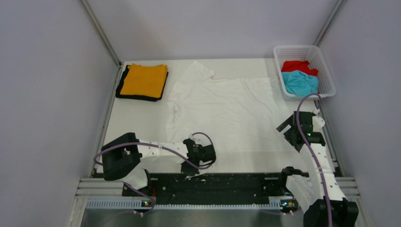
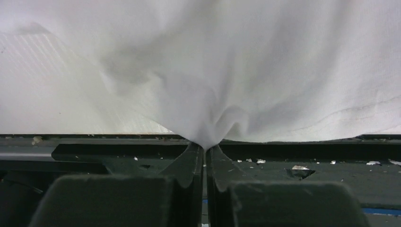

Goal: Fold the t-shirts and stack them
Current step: Grab the side of the flattened tshirt closest away from the robot with both arms

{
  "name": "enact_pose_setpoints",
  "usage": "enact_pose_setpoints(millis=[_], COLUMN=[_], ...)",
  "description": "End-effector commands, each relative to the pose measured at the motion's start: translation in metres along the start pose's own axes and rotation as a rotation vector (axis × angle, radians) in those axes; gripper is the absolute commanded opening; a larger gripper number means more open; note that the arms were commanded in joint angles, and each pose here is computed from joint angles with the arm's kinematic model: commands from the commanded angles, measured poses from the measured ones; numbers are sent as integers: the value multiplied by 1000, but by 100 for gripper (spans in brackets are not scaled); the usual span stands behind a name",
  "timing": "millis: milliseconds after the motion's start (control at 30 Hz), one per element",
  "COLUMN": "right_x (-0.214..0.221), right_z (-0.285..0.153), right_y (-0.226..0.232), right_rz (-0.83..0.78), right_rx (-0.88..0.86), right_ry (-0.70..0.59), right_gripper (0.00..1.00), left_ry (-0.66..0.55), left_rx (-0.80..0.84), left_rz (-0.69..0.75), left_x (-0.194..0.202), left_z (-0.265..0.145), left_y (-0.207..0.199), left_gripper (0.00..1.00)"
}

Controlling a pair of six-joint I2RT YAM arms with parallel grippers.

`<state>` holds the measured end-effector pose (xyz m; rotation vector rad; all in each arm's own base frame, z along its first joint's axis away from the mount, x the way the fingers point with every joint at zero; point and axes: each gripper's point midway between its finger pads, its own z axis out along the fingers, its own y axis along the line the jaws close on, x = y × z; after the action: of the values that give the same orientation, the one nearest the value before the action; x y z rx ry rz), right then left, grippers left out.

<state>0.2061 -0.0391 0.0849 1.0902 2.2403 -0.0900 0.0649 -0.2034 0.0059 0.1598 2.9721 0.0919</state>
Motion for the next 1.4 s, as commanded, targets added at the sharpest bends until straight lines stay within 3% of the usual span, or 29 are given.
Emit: enact_pose_setpoints(millis=[0,233,467,800,1033,1133,1333,1367], right_x=[-4,20,30,52,50,47,35,34], right_z=[0,4,9,28,36,38,38,39], right_y=[-7,-18,-31,-42,-41,-41,-34,-31], right_rz=[47,163,283,295,266,249,193,184], right_rx=[31,70,91,115,93,99,72,63], right_ry=[-33,33,-9,7,-18,-26,-56,-54], right_gripper=[99,99,94,78,44,34,0,0], left_ry=[-68,-30,88,79,72,60,26,22], left_rx=[-38,139,93,245,339,399,462,469], left_rz=[-26,-28,-64,-126,-161,-186,-234,-240], left_x=[-19,-7,29,24,13,5,-12,-15], left_z=[-9,-29,-23,-40,-52,-58,-66,-67], left_y=[-5,-13,22,-1,-13,-18,-15,-14], left_gripper=[0,0,0,0,0,0,0,0])
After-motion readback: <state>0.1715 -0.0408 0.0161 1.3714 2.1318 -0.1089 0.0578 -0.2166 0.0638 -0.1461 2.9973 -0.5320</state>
